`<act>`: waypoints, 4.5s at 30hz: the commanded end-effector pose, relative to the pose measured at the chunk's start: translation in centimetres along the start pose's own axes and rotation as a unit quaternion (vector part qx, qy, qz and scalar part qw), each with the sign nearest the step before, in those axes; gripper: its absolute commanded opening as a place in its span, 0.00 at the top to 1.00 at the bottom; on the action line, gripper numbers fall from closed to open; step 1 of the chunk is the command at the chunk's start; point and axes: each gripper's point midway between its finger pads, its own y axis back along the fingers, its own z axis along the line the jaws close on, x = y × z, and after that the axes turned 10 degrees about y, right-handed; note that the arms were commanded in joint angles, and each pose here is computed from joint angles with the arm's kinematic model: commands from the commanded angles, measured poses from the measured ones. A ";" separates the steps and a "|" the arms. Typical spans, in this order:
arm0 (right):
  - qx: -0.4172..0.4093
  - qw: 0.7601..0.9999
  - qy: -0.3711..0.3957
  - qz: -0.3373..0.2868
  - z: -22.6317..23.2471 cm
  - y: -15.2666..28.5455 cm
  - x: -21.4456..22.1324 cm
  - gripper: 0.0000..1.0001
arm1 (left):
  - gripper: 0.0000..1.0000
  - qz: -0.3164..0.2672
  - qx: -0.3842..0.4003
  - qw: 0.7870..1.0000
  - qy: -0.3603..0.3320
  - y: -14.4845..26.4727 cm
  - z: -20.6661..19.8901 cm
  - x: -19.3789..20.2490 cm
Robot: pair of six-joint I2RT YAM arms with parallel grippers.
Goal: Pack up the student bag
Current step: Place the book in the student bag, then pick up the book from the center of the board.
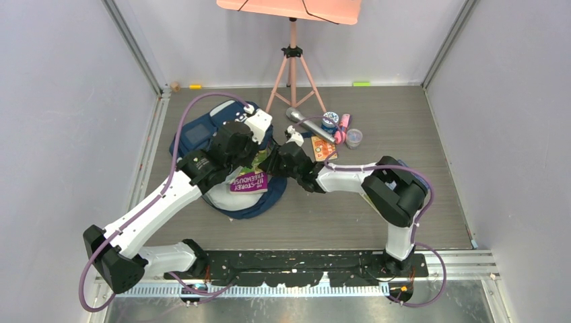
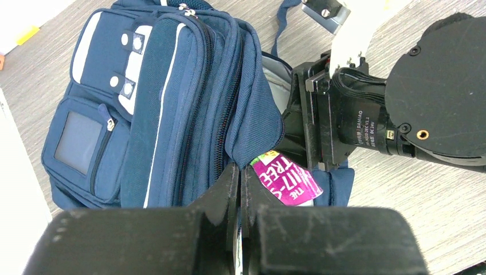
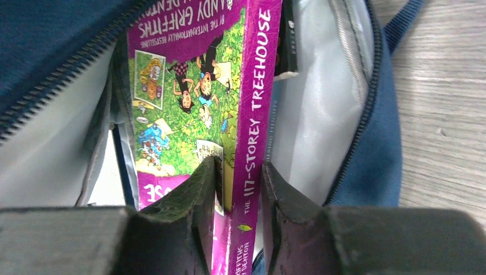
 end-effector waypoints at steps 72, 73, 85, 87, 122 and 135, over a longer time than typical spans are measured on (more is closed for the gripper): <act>0.435 0.896 0.076 0.048 -24.0 20.0 -5.7 0.08 | 0.98 -0.038 0.078 0.996 0.015 0.1 -2.9 -2.8; 0.455 0.886 0.067 0.060 -25.4 20.8 -5.5 0.08 | 0.91 -0.036 0.085 0.996 0.016 0.1 -3.2 -2.8; 0.528 0.833 0.016 0.167 -30.4 22.2 -1.2 0.18 | 0.33 -0.039 0.138 0.989 0.039 0.8 -5.1 -3.2; 0.528 0.831 0.010 0.174 -30.5 22.1 -0.7 0.23 | 0.32 -0.040 0.131 0.990 0.040 0.7 -4.9 -3.2; 0.264 0.952 -0.031 0.153 -14.2 12.2 5.3 1.00 | 0.25 -0.044 0.126 0.989 0.064 0.7 -4.9 -3.4; 0.207 0.968 0.039 0.138 -7.2 9.9 4.0 0.70 | 0.23 -0.009 0.163 0.974 0.156 -1.1 -7.4 -0.6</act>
